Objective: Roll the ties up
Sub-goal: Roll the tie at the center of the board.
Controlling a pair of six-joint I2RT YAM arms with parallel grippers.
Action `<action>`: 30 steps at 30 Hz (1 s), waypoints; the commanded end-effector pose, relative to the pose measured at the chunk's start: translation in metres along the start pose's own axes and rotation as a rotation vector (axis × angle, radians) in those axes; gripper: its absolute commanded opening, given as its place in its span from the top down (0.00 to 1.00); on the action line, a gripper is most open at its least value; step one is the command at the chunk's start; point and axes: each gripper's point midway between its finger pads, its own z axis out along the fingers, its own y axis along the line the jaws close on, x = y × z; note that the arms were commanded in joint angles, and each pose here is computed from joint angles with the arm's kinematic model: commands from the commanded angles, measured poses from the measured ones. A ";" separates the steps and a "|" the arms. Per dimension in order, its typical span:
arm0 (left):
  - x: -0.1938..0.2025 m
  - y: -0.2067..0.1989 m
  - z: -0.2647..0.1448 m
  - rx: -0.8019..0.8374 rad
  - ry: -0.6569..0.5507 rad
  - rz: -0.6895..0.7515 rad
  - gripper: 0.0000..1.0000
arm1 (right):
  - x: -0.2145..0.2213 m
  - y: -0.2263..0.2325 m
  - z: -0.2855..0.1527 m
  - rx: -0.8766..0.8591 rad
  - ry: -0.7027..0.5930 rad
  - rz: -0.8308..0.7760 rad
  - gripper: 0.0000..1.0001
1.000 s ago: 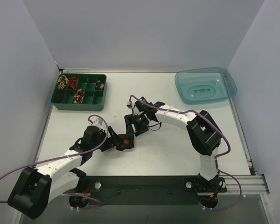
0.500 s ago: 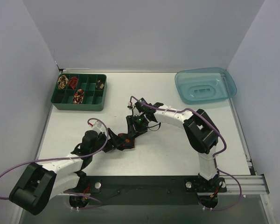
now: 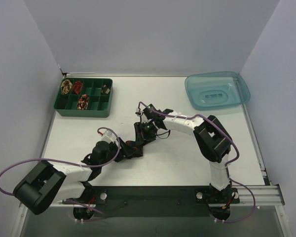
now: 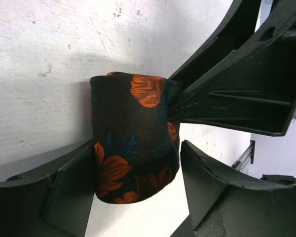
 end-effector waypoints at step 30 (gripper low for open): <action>-0.010 -0.040 0.025 0.199 -0.071 0.052 0.39 | -0.004 0.005 -0.009 -0.144 -0.045 0.063 0.58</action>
